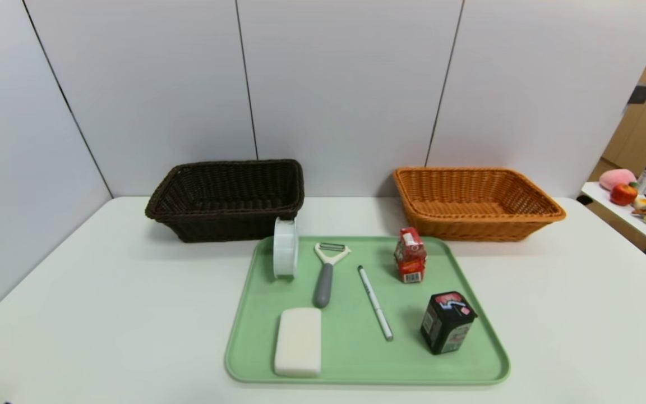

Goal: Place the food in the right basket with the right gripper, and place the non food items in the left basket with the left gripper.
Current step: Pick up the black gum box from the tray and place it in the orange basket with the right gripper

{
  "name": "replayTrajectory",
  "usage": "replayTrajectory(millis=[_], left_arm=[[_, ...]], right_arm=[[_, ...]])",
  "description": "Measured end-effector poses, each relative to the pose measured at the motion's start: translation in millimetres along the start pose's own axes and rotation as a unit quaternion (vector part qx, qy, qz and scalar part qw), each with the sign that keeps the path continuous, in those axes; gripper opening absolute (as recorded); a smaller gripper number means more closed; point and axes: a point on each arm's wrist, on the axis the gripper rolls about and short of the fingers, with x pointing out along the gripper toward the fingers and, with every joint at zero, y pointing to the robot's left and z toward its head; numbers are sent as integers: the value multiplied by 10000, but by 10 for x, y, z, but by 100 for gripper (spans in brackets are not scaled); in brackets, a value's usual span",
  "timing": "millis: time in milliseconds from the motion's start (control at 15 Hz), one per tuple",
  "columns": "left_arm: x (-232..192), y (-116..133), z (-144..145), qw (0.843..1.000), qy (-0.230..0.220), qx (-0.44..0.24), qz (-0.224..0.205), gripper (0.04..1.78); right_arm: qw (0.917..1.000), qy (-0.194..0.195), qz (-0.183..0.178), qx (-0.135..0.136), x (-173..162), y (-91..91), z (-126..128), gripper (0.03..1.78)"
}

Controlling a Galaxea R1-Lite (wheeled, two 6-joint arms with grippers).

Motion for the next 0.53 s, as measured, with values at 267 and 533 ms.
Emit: replayTrajectory(millis=[267, 533], left_arm=[[762, 126, 644, 10000, -30, 14, 46, 169], [1638, 298, 783, 9994, -92, 160, 290, 169]], right_arm=[[9980, 168, 371, 485, 906, -227, 482, 171], [9944, 284, 751, 680, 1927, -362, 348, 171]])
